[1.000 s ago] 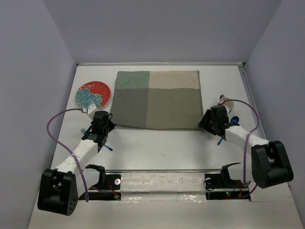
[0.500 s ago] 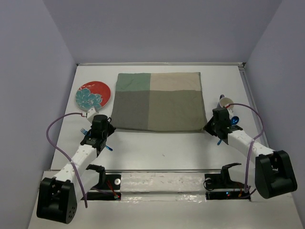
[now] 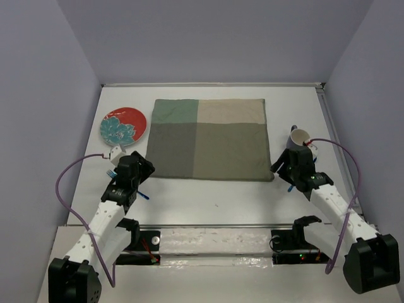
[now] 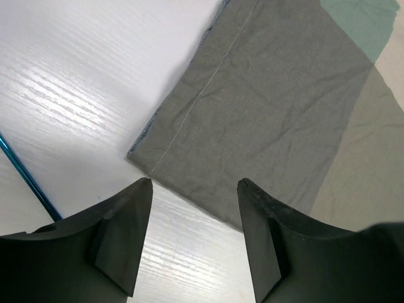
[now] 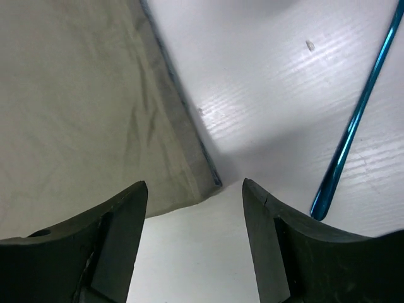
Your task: Set the dinner table for one person
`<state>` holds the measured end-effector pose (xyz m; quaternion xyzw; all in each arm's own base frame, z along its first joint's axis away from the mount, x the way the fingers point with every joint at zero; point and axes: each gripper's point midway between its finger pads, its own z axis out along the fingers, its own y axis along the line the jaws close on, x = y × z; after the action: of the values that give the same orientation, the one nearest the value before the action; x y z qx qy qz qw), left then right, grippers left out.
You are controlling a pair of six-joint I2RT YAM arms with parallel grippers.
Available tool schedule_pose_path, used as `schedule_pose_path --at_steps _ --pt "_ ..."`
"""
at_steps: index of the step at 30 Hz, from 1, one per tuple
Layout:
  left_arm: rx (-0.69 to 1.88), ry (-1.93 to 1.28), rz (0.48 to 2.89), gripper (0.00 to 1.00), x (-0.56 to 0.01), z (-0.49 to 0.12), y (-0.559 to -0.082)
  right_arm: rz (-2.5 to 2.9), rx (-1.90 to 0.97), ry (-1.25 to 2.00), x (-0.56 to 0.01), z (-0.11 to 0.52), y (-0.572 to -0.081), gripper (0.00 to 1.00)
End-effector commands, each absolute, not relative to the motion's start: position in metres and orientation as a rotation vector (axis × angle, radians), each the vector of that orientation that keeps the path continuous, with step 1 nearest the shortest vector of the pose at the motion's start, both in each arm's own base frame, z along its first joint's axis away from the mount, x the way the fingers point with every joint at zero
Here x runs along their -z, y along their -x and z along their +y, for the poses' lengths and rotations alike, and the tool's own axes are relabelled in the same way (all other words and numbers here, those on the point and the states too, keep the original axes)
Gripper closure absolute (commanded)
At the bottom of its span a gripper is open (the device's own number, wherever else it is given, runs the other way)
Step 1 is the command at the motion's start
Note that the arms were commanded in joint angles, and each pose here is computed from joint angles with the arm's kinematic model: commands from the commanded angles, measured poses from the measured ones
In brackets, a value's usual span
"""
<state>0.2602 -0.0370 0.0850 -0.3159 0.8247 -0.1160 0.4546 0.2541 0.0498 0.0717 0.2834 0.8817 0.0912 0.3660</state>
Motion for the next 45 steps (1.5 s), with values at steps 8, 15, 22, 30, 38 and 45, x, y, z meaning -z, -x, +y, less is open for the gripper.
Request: schedule_pose_path --at_steps 8,15,22,30,38,45 --pt "0.454 0.625 1.953 0.44 -0.132 -0.069 -0.294 2.262 -0.565 -0.461 -0.109 0.115 -0.288 1.00" --pt "0.486 0.652 2.052 0.51 -0.083 -0.084 -0.302 2.315 -0.526 -0.539 -0.063 0.109 -0.272 1.00" --pt "0.369 0.714 2.156 0.51 -0.039 -0.066 -0.280 2.365 -0.399 -0.679 -0.028 0.090 -0.257 1.00" --pt "0.379 0.724 2.137 0.48 -0.051 -0.059 -0.275 2.293 -0.415 -0.569 -0.057 0.089 -0.264 0.86" --pt "0.266 0.664 2.087 0.44 -0.095 -0.042 -0.277 2.271 -0.550 -0.154 -0.108 0.154 -0.283 0.69" --pt "0.249 0.810 2.168 0.41 -0.051 -0.035 -0.259 2.308 -0.595 0.000 -0.108 0.201 -0.289 0.68"
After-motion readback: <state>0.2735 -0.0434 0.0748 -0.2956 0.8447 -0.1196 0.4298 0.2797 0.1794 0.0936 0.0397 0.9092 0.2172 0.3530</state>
